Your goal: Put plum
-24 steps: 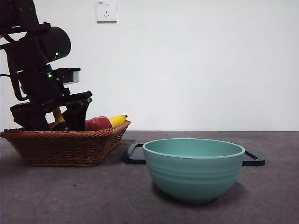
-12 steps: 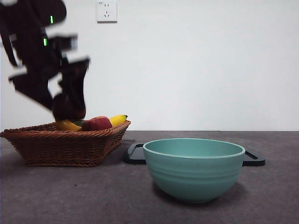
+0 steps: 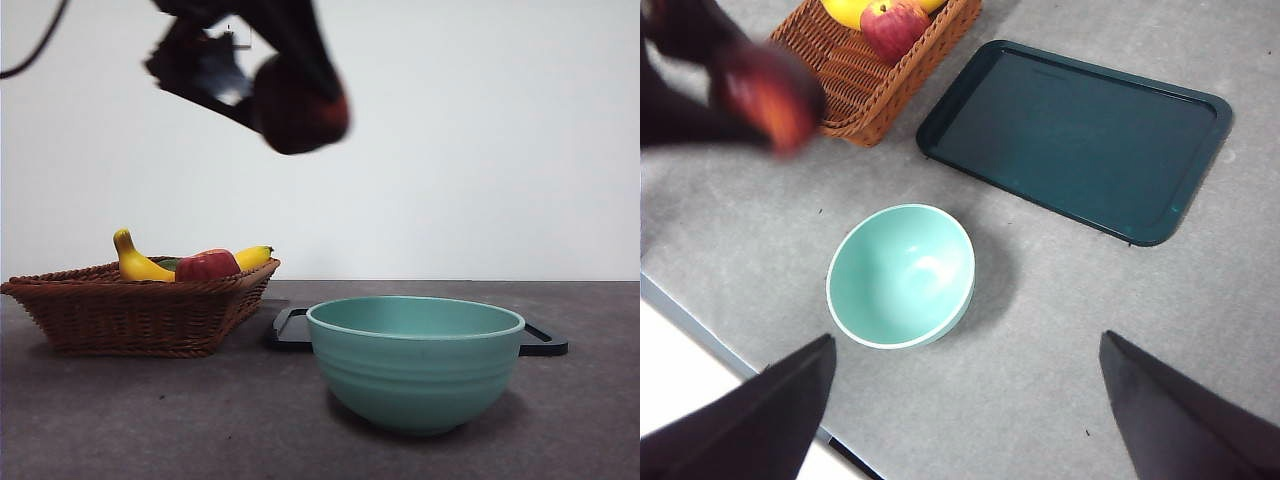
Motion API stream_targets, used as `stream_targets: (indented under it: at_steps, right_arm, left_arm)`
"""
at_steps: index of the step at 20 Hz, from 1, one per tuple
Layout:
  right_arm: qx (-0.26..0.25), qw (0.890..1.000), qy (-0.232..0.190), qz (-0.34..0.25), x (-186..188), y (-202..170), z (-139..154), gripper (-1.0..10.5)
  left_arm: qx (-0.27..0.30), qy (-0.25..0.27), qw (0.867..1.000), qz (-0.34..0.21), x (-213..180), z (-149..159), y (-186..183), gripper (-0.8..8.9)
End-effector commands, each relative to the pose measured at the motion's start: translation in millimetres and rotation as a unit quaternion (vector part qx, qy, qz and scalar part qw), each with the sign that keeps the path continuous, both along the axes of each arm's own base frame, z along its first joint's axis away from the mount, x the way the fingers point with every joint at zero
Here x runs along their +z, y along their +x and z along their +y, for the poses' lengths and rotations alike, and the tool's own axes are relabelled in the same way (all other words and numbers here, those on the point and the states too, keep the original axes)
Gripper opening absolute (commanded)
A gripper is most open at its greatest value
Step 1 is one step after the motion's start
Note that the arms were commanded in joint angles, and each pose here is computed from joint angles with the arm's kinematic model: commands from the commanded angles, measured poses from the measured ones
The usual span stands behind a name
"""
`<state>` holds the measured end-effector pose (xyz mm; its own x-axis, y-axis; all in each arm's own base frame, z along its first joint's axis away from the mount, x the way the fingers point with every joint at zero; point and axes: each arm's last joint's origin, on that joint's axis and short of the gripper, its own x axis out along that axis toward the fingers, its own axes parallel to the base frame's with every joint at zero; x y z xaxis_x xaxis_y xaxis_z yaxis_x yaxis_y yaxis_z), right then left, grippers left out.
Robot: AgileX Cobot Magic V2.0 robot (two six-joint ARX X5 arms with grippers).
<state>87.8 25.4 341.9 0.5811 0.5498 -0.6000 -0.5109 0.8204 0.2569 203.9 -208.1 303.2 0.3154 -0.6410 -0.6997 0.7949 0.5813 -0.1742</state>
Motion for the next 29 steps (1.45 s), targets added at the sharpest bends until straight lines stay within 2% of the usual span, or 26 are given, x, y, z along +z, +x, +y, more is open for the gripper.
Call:
stream_targets:
  at_steps: [1, 9, 15, 20, 23, 29]
  right_arm:
    - [0.002, 1.000, 0.003, -0.010, 6, 0, 0, 4.2]
    - [0.002, 1.000, 0.003, -0.010, 6, 0, 0, 4.2]
    - [0.002, 1.000, 0.003, -0.010, 6, 0, 0, 4.2]
    - [0.002, 1.000, 0.003, -0.010, 6, 0, 0, 4.2]
    - [0.002, 1.000, 0.003, -0.010, 6, 0, 0, 4.2]
    - [0.002, 1.000, 0.003, -0.010, 6, 0, 0, 4.2]
  left_arm:
    - [-0.024, 0.007, 1.000, 0.011, -10, -21, 0, 3.02]
    - [-0.067, 0.057, 0.995, 0.045, -79, -72, 11, 3.02]
    - [-0.072, 0.088, 0.992, 0.062, -115, -87, 17, 3.02]
    - [-0.076, 0.096, 0.990, 0.069, -121, -89, 15, 3.16]
    - [-0.080, 0.099, 0.989, 0.070, -121, -91, 12, 4.14]
    - [-0.083, 0.097, 0.989, 0.071, -110, -96, 11, 4.14]
